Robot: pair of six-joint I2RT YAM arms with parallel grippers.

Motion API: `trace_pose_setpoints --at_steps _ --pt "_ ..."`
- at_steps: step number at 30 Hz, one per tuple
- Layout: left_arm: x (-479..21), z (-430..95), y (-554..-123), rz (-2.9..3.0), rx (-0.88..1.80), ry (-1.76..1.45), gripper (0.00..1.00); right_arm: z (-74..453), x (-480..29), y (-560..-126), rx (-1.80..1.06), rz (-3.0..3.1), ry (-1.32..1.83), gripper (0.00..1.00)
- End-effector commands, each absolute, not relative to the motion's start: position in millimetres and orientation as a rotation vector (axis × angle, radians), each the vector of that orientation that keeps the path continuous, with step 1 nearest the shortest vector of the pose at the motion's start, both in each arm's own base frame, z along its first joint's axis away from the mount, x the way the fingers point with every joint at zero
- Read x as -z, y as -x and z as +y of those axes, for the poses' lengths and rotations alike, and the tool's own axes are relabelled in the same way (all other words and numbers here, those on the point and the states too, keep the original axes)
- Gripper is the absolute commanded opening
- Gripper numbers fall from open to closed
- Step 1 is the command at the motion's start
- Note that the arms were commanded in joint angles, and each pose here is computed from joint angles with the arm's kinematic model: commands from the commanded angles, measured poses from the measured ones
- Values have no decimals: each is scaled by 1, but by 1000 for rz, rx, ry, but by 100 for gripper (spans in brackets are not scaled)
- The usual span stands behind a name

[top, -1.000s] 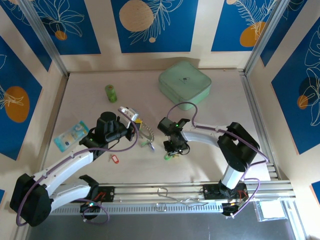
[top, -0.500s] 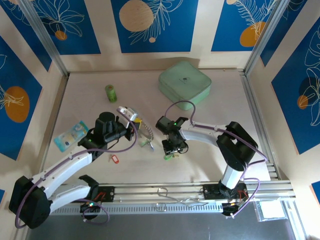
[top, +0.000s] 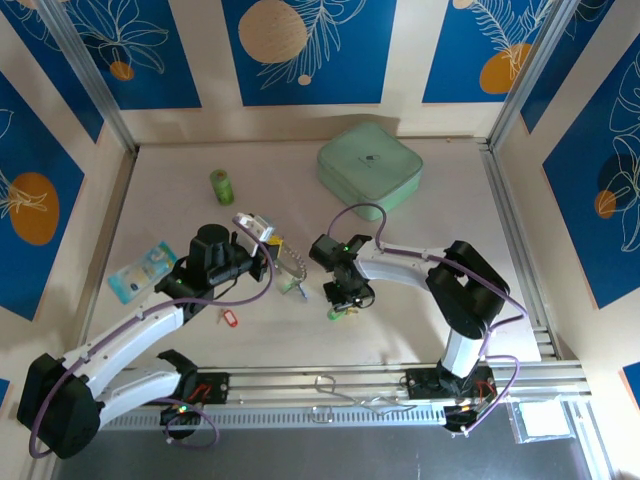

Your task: Put the keys on the keyring

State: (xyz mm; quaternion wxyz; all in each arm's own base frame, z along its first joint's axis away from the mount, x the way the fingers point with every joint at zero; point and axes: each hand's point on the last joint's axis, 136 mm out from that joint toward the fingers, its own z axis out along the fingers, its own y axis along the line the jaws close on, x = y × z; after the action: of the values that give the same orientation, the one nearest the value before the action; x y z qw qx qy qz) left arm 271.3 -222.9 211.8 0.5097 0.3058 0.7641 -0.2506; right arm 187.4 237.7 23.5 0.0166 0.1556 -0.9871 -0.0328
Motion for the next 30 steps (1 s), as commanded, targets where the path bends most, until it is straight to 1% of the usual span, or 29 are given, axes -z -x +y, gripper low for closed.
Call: trace_pose_setpoints --at_steps 1,12,22,30 --pt "-232 -224 -273 1779 602 -727 0 236 -26 -186 63 -3057 -495 18" --pt "-233 -224 -272 1776 601 -728 0 234 -24 -186 36 -3046 -500 16" --pt "-232 -224 -272 1778 601 -728 0 234 -26 -187 30 -3050 -504 12" --pt "-233 -225 -272 1776 604 -731 0 233 -27 -187 22 -3050 -509 12"
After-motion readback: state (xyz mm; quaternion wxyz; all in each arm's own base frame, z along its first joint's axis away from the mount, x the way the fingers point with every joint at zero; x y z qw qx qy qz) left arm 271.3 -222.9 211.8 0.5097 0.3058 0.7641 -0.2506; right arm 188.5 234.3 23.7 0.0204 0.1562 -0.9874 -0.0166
